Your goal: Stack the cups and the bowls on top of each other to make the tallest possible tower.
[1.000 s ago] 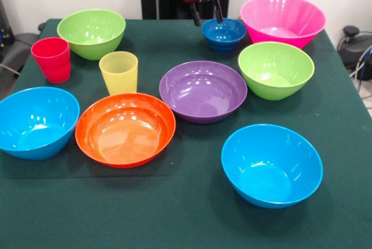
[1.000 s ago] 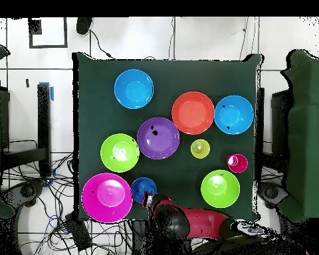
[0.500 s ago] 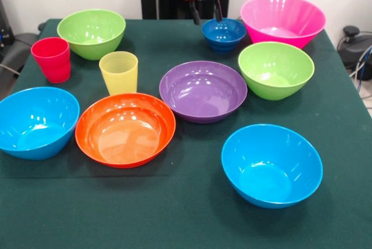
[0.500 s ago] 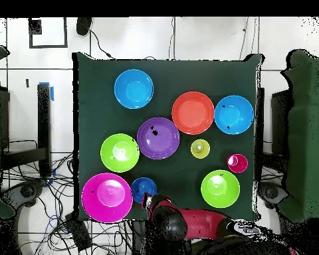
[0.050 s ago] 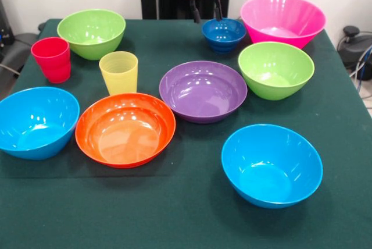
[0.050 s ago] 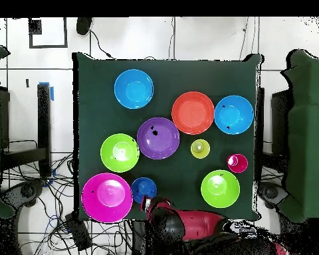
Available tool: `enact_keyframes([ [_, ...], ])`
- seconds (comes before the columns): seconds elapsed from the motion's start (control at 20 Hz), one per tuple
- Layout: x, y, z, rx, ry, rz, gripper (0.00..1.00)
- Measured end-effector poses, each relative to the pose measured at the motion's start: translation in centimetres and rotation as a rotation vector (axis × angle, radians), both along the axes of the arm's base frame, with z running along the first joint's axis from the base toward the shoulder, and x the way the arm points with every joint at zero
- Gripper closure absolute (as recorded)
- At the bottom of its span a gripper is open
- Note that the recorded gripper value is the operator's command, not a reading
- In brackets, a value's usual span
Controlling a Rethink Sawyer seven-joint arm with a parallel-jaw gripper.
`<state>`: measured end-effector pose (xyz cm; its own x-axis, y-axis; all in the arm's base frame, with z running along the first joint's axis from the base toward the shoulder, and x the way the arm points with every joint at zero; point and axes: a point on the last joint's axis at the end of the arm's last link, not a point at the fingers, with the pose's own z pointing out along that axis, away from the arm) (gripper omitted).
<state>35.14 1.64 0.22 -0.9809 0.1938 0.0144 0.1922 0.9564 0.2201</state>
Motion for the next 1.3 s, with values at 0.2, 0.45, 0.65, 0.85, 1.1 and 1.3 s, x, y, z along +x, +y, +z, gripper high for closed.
enact_keyframes([
  [0.2, -0.5, 0.3, -0.2, -0.006, 0.014, 0.009, 0.0],
  [0.45, -1.1, 0.1, -0.4, -0.013, 0.03, 0.007, 0.0],
  [0.65, -1.4, -0.1, -0.4, -0.018, 0.036, 0.002, 0.0],
  [0.85, -1.6, -0.3, -0.5, -0.026, 0.042, 0.0, 0.0],
  [1.1, -1.8, -0.3, -0.5, -0.052, 0.048, -0.012, 0.0],
  [1.3, -1.3, -0.4, -0.5, -0.07, 0.035, -0.05, 0.0],
])
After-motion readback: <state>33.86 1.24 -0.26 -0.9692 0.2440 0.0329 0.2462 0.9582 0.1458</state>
